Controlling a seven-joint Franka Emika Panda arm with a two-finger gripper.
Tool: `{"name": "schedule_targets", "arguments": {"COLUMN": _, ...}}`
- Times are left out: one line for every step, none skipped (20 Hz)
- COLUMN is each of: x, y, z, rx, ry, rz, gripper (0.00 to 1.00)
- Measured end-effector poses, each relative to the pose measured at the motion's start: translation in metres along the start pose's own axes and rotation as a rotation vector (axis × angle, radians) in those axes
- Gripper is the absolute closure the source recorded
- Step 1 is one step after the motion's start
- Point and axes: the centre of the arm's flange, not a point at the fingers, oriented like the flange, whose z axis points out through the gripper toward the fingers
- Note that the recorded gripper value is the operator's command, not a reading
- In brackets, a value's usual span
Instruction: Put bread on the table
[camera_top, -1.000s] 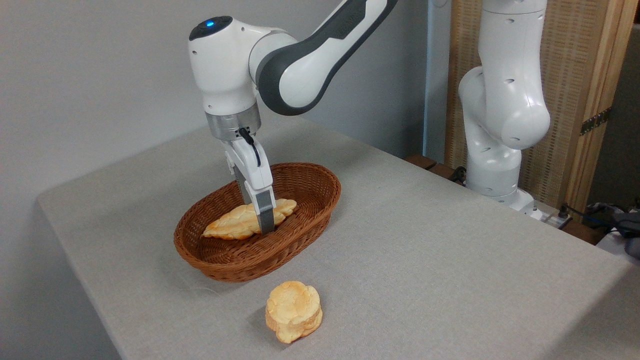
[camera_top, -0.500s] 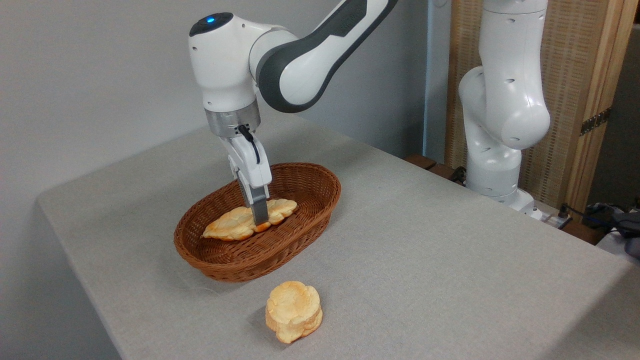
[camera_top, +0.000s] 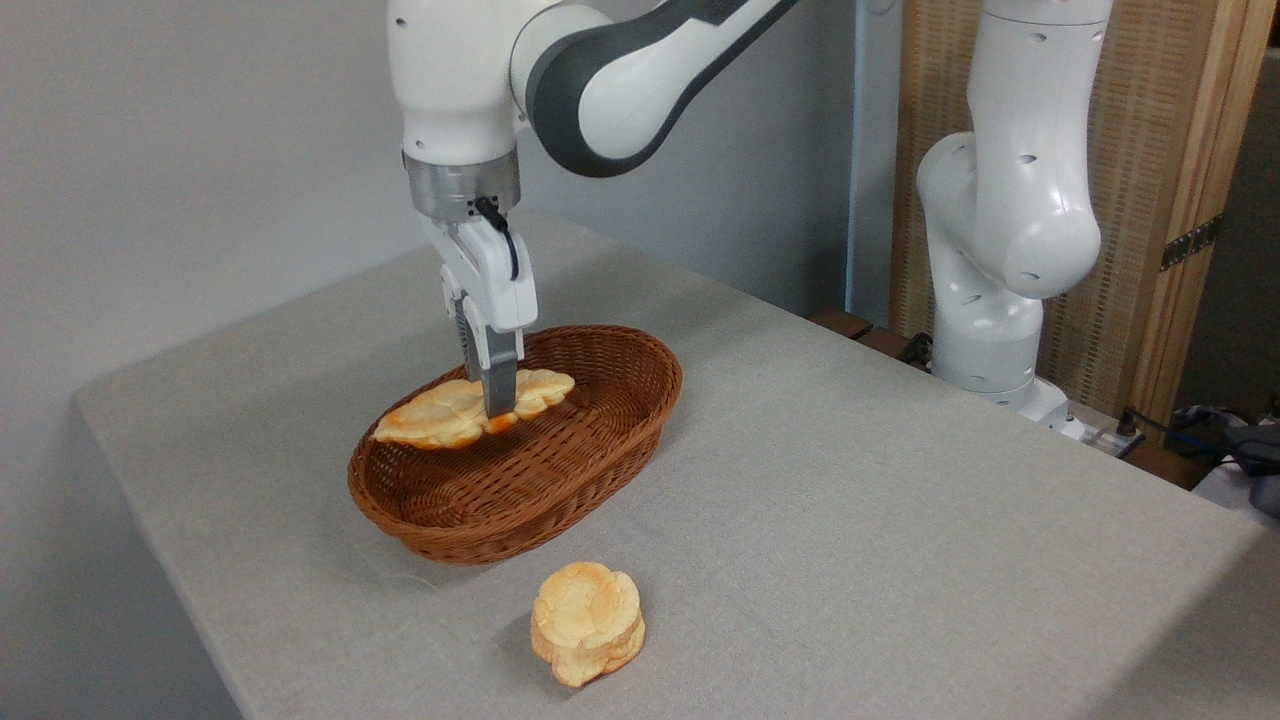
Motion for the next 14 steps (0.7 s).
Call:
{"name": "schedule_targets", "arguments": {"x": -0.004, "y": -0.004, "z": -0.006, "rx": 0.005, "ry": 0.009, "rz": -0.010, "gripper": 0.63}}
{"name": "schedule_targets", "arguments": {"x": -0.010, "y": -0.010, "z": -0.012, "rx": 0.010, "ry": 0.020, "rz": -0.025, "gripper": 0.63}}
{"name": "schedule_targets", "arguments": {"x": -0.018, "y": -0.018, "z": -0.018, "rx": 0.015, "ry": 0.031, "rz": -0.045, "gripper": 0.63}}
{"name": "schedule_targets", "arguments": {"x": -0.027, "y": -0.026, "z": -0.025, "rx": 0.018, "ry": 0.041, "rz": -0.067, "gripper": 0.63}}
{"name": "schedule_targets", "arguments": {"x": -0.036, "y": -0.034, "z": -0.030, "rx": 0.020, "ry": 0.048, "rz": -0.089, "gripper": 0.63}}
{"name": "schedule_targets", "arguments": {"x": -0.045, "y": -0.042, "z": -0.035, "rx": 0.018, "ry": 0.051, "rz": -0.110, "gripper": 0.63}}
{"name": "schedule_targets", "arguments": {"x": -0.056, "y": -0.050, "z": -0.038, "rx": 0.013, "ry": 0.050, "rz": -0.133, "gripper": 0.62}}
{"name": "schedule_targets", "arguments": {"x": -0.066, "y": -0.057, "z": -0.042, "rx": 0.005, "ry": 0.045, "rz": -0.155, "gripper": 0.61}}
{"name": "schedule_targets", "arguments": {"x": -0.076, "y": -0.065, "z": -0.046, "rx": -0.004, "ry": 0.038, "rz": -0.176, "gripper": 0.60}}
{"name": "schedule_targets", "arguments": {"x": -0.086, "y": -0.072, "z": -0.051, "rx": -0.008, "ry": 0.033, "rz": -0.197, "gripper": 0.59}}
{"name": "schedule_targets", "arguments": {"x": -0.095, "y": -0.080, "z": -0.055, "rx": -0.008, "ry": 0.030, "rz": -0.220, "gripper": 0.59}}
{"name": "schedule_targets", "arguments": {"x": -0.104, "y": -0.087, "z": -0.058, "rx": -0.006, "ry": 0.029, "rz": -0.243, "gripper": 0.59}}
{"name": "schedule_targets", "arguments": {"x": -0.114, "y": -0.094, "z": -0.060, "rx": -0.004, "ry": 0.028, "rz": -0.265, "gripper": 0.58}}
{"name": "schedule_targets", "arguments": {"x": -0.123, "y": -0.101, "z": -0.062, "rx": -0.002, "ry": 0.028, "rz": -0.286, "gripper": 0.55}}
